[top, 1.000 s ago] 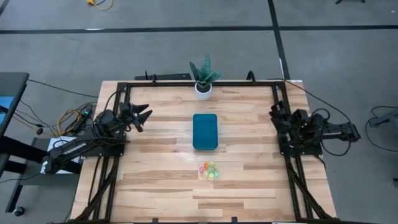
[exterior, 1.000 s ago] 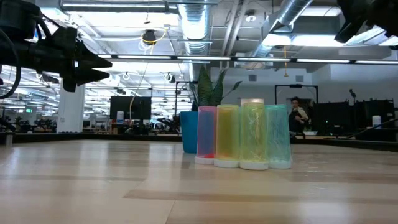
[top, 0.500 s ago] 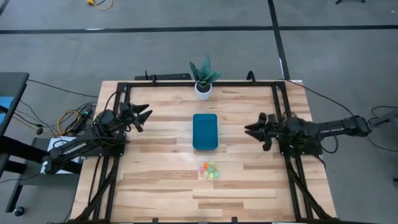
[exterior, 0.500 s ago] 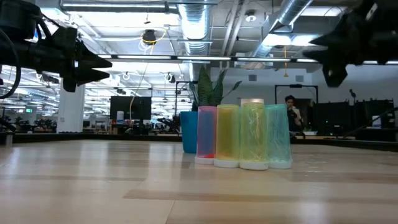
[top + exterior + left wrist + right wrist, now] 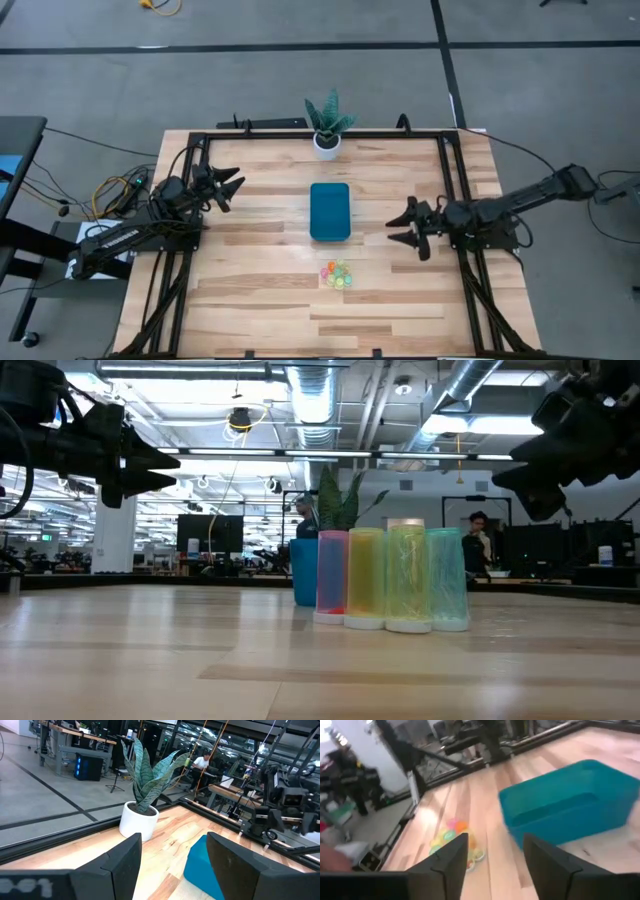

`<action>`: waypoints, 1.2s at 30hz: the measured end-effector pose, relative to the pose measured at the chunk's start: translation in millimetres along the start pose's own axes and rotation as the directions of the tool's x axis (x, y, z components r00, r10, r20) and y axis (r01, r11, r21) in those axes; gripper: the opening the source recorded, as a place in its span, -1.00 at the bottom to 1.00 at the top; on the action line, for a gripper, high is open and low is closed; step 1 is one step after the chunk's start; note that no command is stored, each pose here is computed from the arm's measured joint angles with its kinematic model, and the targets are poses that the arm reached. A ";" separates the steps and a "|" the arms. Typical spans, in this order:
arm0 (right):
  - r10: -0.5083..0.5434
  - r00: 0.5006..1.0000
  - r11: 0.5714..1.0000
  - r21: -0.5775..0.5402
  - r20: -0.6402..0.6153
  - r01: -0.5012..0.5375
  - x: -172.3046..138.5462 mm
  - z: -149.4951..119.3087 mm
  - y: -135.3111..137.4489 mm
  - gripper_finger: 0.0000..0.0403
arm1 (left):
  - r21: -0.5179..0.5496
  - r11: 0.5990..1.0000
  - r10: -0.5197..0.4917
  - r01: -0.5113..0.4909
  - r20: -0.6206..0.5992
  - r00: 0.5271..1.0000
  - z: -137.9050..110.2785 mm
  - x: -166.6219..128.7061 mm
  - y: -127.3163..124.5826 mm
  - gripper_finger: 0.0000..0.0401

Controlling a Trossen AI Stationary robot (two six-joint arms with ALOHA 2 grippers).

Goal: Pick and place pill bottles into a basket
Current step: Put the blue pill bottle into the blue container

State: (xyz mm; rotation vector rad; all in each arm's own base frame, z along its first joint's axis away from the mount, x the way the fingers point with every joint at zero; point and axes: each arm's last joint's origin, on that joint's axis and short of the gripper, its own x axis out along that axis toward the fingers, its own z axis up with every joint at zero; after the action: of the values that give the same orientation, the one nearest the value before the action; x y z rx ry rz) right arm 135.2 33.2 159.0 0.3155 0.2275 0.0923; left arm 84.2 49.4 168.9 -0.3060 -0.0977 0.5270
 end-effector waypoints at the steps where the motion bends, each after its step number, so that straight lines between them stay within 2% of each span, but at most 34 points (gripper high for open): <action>1: 0.023 1.000 0.999 -0.027 0.005 -0.023 1.6 -0.2 3.2 -0.02 | 0.000 1.000 0.000 0.000 0.000 1.000 0.1 0.0 0.0 0.06; 4: 0.073 0.997 0.994 -0.079 0.029 -0.071 6.1 -0.6 12.2 0.02 | 0.000 1.000 0.000 0.000 0.000 1.000 0.1 0.0 0.0 0.06; 7: 0.082 0.997 0.993 -0.092 0.016 -0.080 10.5 -6.0 18.9 0.01 | 0.000 1.000 0.000 0.000 0.000 1.000 0.1 0.0 0.0 0.06; 14: 0.041 0.999 0.995 -0.093 0.002 -0.040 19.8 -20.9 31.2 -0.06 | 0.000 1.000 0.000 0.000 0.000 1.000 0.0 0.0 0.0 0.06; 18: 0.022 1.000 0.994 -0.109 -0.006 -0.023 31.0 -20.3 43.1 -0.07 | 0.000 1.000 0.000 0.000 0.000 1.000 0.1 0.0 0.0 0.06; 27: -0.023 0.997 0.976 -0.216 -0.073 0.007 71.4 -17.5 68.6 -0.09 | 0.000 1.000 0.000 0.000 0.000 1.000 0.1 0.0 0.0 0.06; 36: -0.051 0.986 0.984 -0.178 -0.161 0.022 94.3 -31.5 79.0 -0.15 | 0.000 1.000 0.000 0.000 0.000 1.000 0.0 0.0 0.0 0.06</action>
State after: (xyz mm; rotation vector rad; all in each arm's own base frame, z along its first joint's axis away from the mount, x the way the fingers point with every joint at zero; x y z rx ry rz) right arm 214.9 129.1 135.4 0.1273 0.3874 0.1014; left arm 84.2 49.5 168.9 -0.3060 -0.0978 0.5274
